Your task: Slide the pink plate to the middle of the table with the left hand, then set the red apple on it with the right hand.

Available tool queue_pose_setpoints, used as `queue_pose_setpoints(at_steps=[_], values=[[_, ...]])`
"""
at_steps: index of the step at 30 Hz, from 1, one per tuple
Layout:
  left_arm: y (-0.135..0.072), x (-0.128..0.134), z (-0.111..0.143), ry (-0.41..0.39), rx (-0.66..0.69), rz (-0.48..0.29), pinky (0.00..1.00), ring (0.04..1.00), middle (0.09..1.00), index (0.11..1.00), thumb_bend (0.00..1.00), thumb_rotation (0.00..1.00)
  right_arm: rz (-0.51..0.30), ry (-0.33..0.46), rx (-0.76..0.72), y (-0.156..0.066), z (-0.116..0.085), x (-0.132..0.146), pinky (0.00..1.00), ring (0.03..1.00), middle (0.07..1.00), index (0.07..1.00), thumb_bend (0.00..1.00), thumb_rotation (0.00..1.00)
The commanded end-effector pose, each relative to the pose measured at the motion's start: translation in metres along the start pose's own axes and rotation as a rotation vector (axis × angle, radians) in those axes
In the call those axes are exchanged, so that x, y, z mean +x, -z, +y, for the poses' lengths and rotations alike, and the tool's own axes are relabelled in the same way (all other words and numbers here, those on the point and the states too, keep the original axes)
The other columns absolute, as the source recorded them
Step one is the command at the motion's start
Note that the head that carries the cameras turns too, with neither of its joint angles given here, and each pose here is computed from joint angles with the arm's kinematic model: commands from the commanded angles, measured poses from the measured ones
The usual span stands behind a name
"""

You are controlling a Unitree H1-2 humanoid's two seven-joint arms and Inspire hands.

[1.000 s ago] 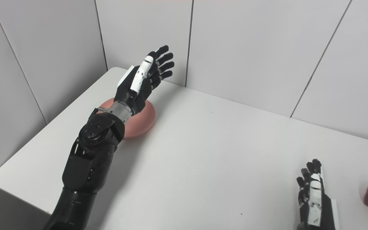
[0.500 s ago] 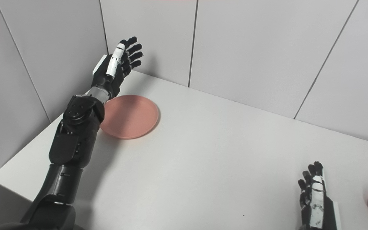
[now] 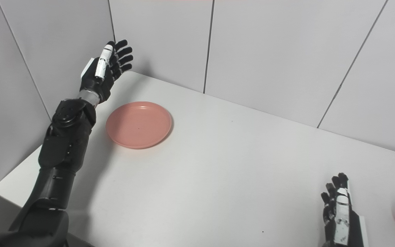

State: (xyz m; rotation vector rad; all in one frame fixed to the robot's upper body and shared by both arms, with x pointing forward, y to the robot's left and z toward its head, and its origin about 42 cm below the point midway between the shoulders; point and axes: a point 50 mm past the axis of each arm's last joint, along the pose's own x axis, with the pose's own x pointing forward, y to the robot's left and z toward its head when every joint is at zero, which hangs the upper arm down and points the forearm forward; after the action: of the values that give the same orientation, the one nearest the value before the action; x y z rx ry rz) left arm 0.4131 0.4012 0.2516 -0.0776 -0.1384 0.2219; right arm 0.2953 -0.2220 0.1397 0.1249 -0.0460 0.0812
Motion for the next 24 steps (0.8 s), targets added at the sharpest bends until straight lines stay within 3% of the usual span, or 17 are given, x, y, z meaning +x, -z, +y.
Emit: queue_pose_setpoints(at_steps=[1,12,24], values=[[-0.033,0.014,0.002,-0.008,-0.005,-0.112,0.86,0.86,0.862,0.844,0.31,1.0,-0.053,-0.008,-0.004,-0.016,0.003,0.005,1.0,1.0,1.0,1.0,0.05,1.0],[-0.022,0.017,0.025,-0.056,-0.027,-0.079,0.88,0.89,0.889,0.873,0.29,1.0,-0.055,-0.011,-0.011,-0.017,0.0,0.005,1.0,1.0,1.0,1.0,0.04,1.0],[-0.011,0.014,0.047,-0.094,-0.005,-0.055,0.86,0.858,0.851,0.826,0.32,1.0,-0.054,-0.01,-0.002,-0.019,0.0,0.004,1.0,1.0,1.0,1.0,0.04,1.0]])
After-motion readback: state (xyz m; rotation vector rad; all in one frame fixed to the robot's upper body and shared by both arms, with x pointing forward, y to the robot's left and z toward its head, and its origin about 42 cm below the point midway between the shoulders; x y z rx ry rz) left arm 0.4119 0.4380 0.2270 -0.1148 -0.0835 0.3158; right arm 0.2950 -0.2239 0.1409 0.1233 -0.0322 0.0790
